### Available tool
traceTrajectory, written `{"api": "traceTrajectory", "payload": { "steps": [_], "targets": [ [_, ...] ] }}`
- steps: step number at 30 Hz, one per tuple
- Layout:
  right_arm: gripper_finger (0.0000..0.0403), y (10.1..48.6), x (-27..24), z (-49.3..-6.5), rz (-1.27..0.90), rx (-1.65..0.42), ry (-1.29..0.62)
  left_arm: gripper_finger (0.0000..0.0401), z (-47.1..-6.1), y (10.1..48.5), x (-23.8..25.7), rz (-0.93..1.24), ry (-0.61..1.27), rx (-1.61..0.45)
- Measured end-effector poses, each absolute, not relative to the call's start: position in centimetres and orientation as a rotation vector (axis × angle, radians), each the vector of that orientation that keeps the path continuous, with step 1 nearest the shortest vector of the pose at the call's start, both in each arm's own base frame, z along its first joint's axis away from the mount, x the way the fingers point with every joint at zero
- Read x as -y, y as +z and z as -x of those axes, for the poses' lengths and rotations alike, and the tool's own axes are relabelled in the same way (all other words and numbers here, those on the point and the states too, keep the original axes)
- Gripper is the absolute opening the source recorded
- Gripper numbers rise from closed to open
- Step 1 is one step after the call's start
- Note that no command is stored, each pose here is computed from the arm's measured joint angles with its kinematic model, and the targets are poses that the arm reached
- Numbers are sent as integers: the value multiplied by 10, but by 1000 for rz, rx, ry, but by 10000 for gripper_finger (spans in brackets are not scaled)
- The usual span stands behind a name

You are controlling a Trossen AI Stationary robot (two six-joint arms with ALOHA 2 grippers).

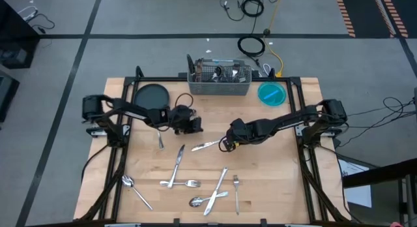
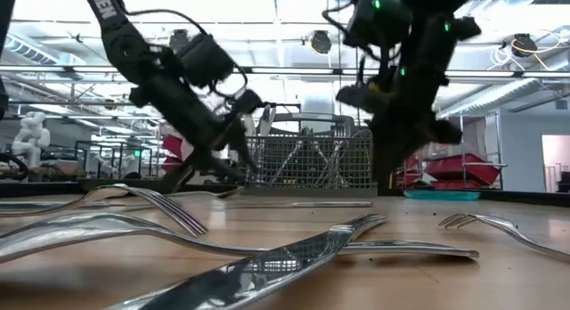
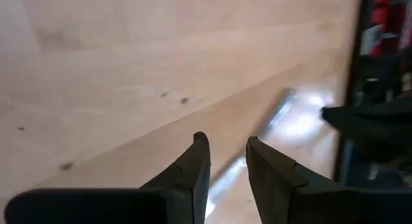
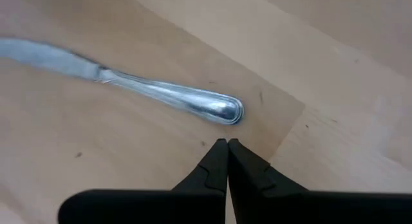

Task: Sort silverware
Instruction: Put the table knife into the silverware organizer

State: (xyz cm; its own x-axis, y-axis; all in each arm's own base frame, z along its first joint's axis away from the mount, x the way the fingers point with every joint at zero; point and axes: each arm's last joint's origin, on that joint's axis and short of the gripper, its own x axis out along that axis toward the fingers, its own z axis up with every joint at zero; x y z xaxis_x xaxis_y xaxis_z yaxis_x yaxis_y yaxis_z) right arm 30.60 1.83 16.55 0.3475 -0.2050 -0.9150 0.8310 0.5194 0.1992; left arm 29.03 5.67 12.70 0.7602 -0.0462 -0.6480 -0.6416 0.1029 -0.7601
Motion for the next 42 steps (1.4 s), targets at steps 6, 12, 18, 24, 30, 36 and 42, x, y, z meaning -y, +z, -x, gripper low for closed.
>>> {"api": "traceTrajectory", "payload": {
  "steps": [6, 12, 18, 24, 30, 36, 42],
  "targets": [
    [0, 175, -2, -315, -686, -1026, -724, 106, -285, 158, -58, 1407, 427, -508],
    [0, 159, 13, -316, -650, -1119, -719, 106, -274, 181, -57, 1377, 419, -474],
    [0, 154, 7, -321, -652, -1123, -674, 106, -266, 194, -55, 1374, 419, -454],
    [0, 153, 6, -322, -652, -1118, -665, 106, -264, 199, -55, 1374, 410, -434],
    [0, 140, 6, -326, -622, -1152, -661, 106, -264, 197, -52, 1376, 410, -470],
    [0, 122, 5, -330, -649, -1186, -700, 106, -263, 195, -42, 1388, 365, -544],
    [0, 119, 5, -330, -704, -1189, -722, 106, -256, 184, -31, 1392, 435, -689]
  ]
}}
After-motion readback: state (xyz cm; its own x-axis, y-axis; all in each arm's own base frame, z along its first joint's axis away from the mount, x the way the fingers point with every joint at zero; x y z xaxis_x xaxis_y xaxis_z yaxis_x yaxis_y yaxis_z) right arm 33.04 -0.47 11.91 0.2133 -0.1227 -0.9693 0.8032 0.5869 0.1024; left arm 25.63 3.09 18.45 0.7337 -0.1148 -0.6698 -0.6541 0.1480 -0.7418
